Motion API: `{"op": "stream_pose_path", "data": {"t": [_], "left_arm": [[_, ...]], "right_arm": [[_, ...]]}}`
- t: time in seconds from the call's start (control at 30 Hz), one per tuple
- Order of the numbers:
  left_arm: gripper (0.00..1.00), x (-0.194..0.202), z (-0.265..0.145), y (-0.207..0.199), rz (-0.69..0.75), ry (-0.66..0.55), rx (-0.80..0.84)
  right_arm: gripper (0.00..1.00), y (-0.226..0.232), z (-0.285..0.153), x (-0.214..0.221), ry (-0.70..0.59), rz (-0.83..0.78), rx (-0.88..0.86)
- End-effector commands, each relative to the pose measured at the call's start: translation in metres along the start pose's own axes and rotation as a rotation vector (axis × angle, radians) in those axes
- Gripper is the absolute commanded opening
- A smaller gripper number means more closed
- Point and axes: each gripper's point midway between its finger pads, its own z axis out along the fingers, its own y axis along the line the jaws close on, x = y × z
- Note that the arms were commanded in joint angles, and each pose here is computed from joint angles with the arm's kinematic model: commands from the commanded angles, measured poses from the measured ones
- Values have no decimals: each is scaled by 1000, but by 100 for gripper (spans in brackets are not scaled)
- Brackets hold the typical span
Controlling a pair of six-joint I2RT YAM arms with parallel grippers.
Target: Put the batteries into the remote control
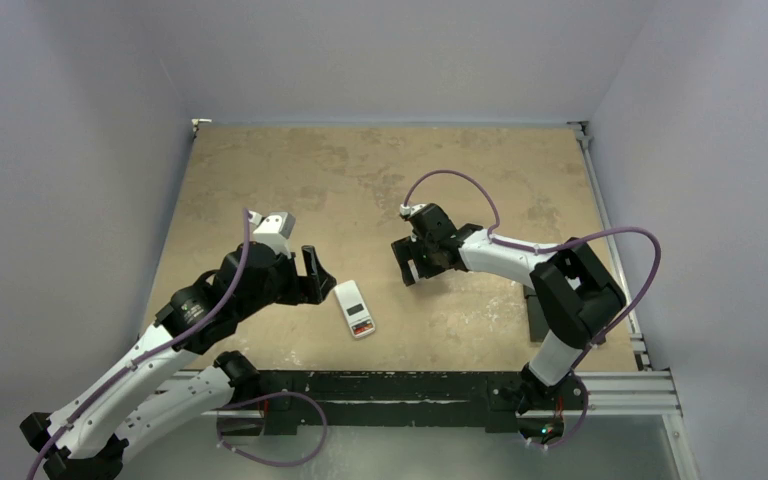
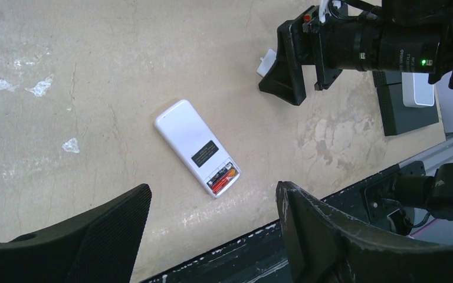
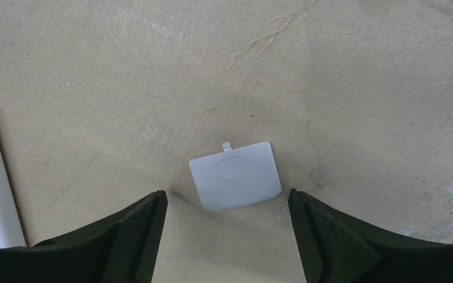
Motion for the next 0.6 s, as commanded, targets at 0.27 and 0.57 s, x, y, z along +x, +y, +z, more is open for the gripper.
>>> {"op": "stream_pose_path", "data": {"t": [0.27, 0.57], "left_arm": [[79, -8, -4, -7, 32, -26, 35], [79, -8, -4, -6, 29, -29, 31]], "right_arm": [[81, -1, 0, -18, -16, -31, 12], [76, -6, 3, -14, 5, -53, 36]]}}
